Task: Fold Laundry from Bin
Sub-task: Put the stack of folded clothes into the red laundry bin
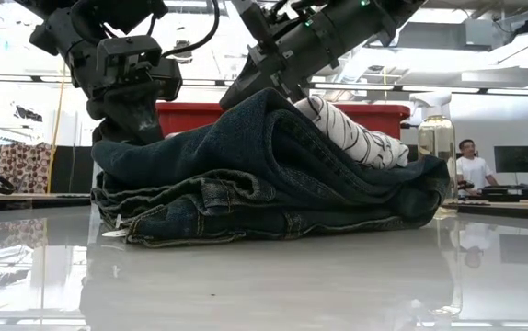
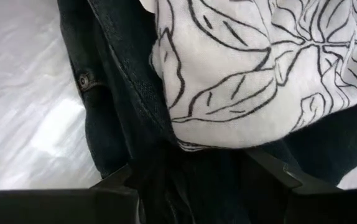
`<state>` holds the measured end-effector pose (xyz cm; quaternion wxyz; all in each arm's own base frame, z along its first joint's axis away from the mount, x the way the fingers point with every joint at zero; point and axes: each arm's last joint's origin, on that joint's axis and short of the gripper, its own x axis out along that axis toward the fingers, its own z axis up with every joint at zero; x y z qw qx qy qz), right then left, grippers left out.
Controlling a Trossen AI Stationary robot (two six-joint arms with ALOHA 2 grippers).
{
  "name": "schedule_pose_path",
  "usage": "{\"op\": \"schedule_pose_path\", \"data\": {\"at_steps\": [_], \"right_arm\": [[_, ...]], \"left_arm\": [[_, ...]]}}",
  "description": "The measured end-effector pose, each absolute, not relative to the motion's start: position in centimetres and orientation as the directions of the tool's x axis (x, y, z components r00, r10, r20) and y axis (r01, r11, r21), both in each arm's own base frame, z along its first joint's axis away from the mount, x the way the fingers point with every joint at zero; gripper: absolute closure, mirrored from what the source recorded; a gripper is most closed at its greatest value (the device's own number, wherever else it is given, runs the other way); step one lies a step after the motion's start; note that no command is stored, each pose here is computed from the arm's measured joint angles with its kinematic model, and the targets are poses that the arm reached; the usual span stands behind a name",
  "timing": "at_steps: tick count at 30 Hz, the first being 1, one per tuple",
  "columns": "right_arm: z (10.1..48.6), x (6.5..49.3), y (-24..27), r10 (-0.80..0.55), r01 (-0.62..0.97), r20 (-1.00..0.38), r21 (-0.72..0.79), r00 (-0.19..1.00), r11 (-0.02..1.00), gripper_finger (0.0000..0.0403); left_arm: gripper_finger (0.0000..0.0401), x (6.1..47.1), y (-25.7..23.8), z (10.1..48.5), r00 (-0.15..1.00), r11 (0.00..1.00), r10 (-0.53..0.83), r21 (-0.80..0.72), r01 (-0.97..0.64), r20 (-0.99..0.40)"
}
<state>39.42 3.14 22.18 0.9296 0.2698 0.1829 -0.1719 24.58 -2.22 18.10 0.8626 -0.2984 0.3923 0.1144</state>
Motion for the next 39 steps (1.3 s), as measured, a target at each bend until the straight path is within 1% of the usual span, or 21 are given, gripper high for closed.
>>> {"op": "schedule_pose_path", "data": {"at_steps": [4,6,8,10,13,15,17,20,22,24,26,28,31,33,35,37,39], "right_arm": [[22.3,39.5,3.2,-0.215,0.437,-0.424,0.541,0.880,0.719,0.0363],[22.4,39.4,3.1,-0.187,0.428,-0.424,0.593,0.886,0.682,0.0363],[22.6,39.5,2.8,-0.125,0.394,-0.421,0.647,0.898,0.653,0.0363],[22.7,39.6,2.6,-0.025,0.341,-0.421,0.697,0.907,0.630,0.0363],[23.3,39.8,2.5,0.165,0.179,-0.360,0.749,0.918,0.638,0.0363],[23.7,39.9,2.7,0.265,0.102,-0.322,0.788,0.909,0.607,0.0363],[23.6,39.8,3.0,0.348,0.069,-0.328,0.807,0.879,0.586,0.0363],[23.2,39.6,3.7,0.444,0.035,-0.338,0.825,0.830,0.564,0.0363],[23.5,39.7,4.0,0.480,-0.022,-0.302,0.829,0.824,0.559,0.0363],[24.2,39.8,4.3,0.491,-0.093,-0.236,0.825,0.839,0.557,0.0363],[25.1,39.7,4.8,0.532,-0.173,-0.175,0.824,0.829,0.540,0.0363],[25.7,39.6,5.6,0.599,-0.264,-0.125,0.813,0.791,0.519,0.0363],[25.9,39.0,7.0,0.687,-0.305,-0.129,0.827,0.715,0.472,0.0363],[25.8,38.3,8.4,0.712,-0.273,-0.178,0.839,0.679,0.470,0.0363],[25.9,37.2,9.9,0.712,-0.221,-0.260,0.834,0.652,0.506,0.0366],[25.9,35.8,11.6,0.669,-0.159,-0.361,0.796,0.650,0.584,0.0375],[25.8,34.2,13.2,0.564,-0.054,-0.479,0.729,0.673,0.683,0.0385]], "left_arm": [[0.0235,24.6,-2.2,18.1,0.668,0.796,-0.018,-0.414,-0.440,-0.744],[0.0235,24.6,-2.1,18.1,0.670,0.806,0.021,-0.384,-0.451,-0.742],[0.0235,24.6,-1.9,18.1,0.671,0.802,0.059,-0.365,-0.473,-0.739],[0.0235,24.6,-1.9,18.1,0.671,0.795,0.069,-0.365,-0.484,-0.738],[0.0235,24.6,-1.9,18.1,0.672,0.797,0.068,-0.365,-0.482,-0.738],[0.0235,24.6,-1.9,18.1,0.673,0.778,0.086,-0.373,-0.506,-0.735],[0.0235,24.6,-1.8,18.2,0.673,0.751,0.113,-0.381,-0.539,-0.731],[0.0235,24.6,-1.8,18.2,0.673,0.733,0.118,-0.393,-0.555,-0.730],[0.0235,24.7,-1.7,18.2,0.676,0.735,0.127,-0.389,-0.555,-0.726],[0.0234,24.8,-1.6,18.3,0.692,0.744,0.121,-0.396,-0.538,-0.712],[0.0234,24.7,-1.6,18.5,0.694,0.764,0.038,-0.427,-0.484,-0.719],[0.0234,24.3,-1.8,18.7,0.675,0.783,-0.070,-0.459,-0.419,-0.735],[0.0234,23.2,-2.1,18.7,0.609,0.783,-0.160,-0.476,-0.401,-0.777],[0.0234,22.6,-2.1,18.7,0.562,0.796,-0.214,-0.476,-0.374,-0.799],[0.0234,22.0,-2.4,18.8,0.517,0.790,-0.305,-0.516,-0.332,-0.800],[0.0234,21.7,-2.7,19.1,0.486,0.754,-0.423,-0.595,-0.280,-0.765],[0.0234,21.7,-3.3,19.7,0.494,0.703,-0.511,-0.673,-0.231,-0.703]]}}
